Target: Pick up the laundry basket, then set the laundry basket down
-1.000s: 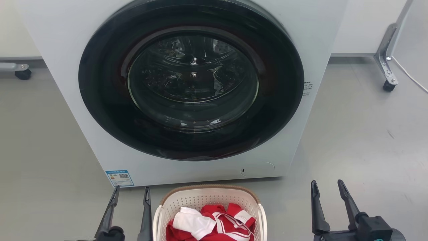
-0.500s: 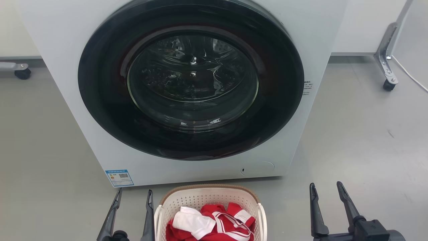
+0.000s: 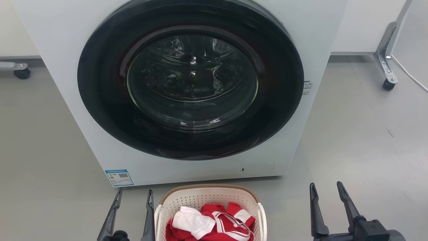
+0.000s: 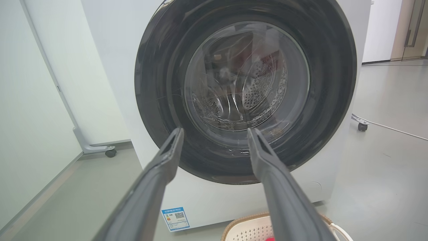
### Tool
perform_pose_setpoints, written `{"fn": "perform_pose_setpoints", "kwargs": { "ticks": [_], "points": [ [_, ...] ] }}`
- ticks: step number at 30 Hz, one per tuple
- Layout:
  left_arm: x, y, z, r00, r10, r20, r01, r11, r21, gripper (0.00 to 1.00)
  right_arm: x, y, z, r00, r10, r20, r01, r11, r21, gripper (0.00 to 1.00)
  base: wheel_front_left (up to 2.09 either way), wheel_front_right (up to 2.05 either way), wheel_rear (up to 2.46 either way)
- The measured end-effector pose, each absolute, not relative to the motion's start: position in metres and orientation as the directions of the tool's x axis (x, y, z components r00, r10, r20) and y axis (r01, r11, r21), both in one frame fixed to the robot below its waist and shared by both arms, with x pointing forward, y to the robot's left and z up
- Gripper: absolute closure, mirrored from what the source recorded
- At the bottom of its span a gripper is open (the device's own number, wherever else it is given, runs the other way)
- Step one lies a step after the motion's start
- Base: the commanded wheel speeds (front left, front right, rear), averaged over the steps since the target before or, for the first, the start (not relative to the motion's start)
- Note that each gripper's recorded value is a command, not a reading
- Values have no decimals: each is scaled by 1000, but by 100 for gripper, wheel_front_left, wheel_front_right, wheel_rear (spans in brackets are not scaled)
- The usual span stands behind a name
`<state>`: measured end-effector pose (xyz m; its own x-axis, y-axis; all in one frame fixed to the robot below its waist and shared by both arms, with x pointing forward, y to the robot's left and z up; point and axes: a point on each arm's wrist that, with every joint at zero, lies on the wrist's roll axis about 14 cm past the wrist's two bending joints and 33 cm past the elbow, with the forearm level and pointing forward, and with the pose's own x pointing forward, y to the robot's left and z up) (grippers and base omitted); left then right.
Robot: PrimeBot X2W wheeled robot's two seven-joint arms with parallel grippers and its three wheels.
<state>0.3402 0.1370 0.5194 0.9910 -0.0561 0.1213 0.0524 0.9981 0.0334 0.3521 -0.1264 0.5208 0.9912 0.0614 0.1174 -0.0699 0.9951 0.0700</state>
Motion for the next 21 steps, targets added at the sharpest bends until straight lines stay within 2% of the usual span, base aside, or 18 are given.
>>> {"fn": "perform_pose_setpoints", "kwargs": {
  "ticks": [14, 21],
  "points": [
    [343, 140, 514, 994, -46, 103, 43, 999, 31, 0, 354, -126, 513, 994, 64, 92, -71, 995, 74, 0, 0, 0, 0],
    [355, 144, 501, 998, -30, 62, 29, 1000, 11, 0, 371, -125, 506, 995, 73, 71, -79, 994, 76, 0, 0, 0, 0]
  ]
}}
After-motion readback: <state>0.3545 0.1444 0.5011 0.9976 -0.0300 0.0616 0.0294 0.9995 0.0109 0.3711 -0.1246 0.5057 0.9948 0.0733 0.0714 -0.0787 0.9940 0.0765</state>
